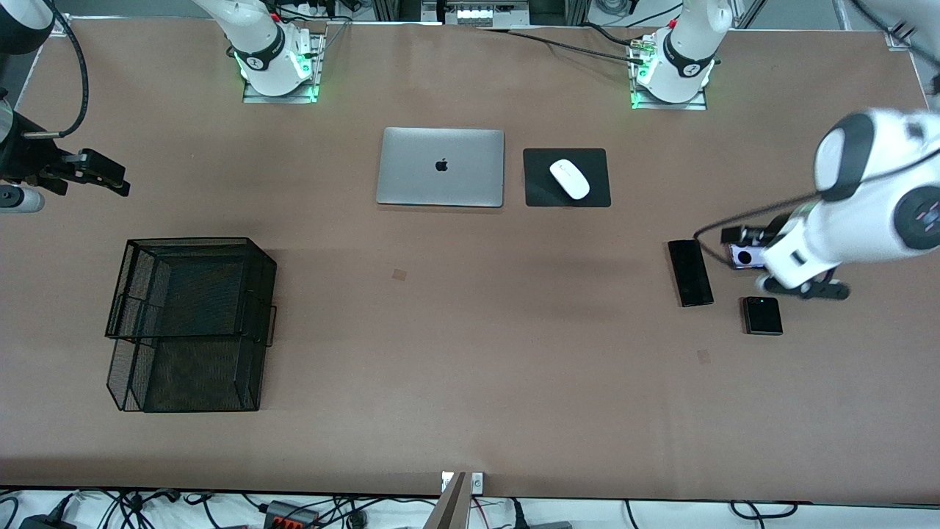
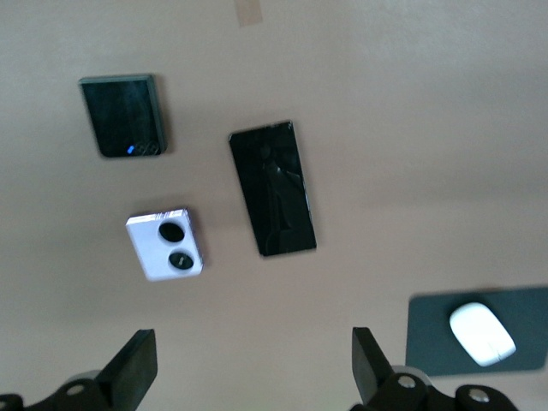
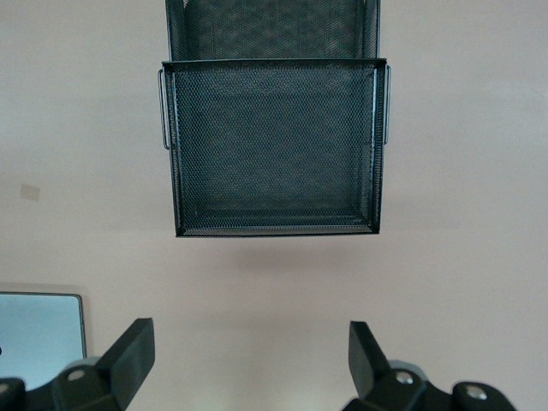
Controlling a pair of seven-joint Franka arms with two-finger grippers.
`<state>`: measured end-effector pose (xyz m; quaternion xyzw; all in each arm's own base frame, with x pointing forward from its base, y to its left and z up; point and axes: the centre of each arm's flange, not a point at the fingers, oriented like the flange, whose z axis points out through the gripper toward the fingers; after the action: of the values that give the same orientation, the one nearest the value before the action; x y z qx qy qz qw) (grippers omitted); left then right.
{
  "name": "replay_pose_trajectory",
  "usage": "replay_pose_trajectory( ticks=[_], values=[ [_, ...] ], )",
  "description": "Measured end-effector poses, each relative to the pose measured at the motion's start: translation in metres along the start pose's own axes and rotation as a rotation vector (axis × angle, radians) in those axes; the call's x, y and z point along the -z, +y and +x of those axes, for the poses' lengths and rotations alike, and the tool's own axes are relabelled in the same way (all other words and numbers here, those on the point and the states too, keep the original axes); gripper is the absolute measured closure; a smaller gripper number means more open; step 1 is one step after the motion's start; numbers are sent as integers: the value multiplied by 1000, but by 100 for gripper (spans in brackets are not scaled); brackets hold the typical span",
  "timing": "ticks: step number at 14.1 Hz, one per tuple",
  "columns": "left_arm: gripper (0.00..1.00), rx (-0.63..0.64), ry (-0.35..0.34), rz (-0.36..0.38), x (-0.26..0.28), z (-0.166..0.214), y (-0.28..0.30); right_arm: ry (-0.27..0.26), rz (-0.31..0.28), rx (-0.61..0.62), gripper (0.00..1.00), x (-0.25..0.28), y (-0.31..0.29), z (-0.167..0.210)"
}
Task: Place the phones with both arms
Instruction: 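Reach the left gripper down to the slim black phone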
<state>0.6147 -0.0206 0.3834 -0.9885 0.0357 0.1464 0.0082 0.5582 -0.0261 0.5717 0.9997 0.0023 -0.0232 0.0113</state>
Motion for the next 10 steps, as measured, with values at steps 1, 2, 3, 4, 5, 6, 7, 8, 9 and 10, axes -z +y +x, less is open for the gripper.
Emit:
replay_pose_trajectory(
  ticks=[1,2,3,4,5,6,7,8,9,10],
  values=[
    [0,0,3,-3,-20,9,0,-1,0,0,0,0,0,0],
    [0,1,18,-5,-40,16,1,-2,0,0,0,-1,0,0],
    [0,3,40,-6,-58,20,2,-2,0,0,0,-1,0,0],
    [0,5,69,-8,-77,23,3,-2,0,0,0,-1,0,0],
    [0,6,98,-9,-94,25,4,-2,0,0,0,-1,0,0],
    [0,6,124,-11,-110,25,5,-2,0,1,0,-1,0,0],
    [0,7,148,-13,-125,25,6,-1,0,1,0,-1,0,0],
    [0,9,170,-15,-140,24,5,1,0,1,0,-1,0,0],
    [0,12,188,-17,-154,21,5,2,0,1,0,-1,0,1],
    [0,13,207,-19,-169,18,5,2,0,1,0,-1,0,1]
  ],
)
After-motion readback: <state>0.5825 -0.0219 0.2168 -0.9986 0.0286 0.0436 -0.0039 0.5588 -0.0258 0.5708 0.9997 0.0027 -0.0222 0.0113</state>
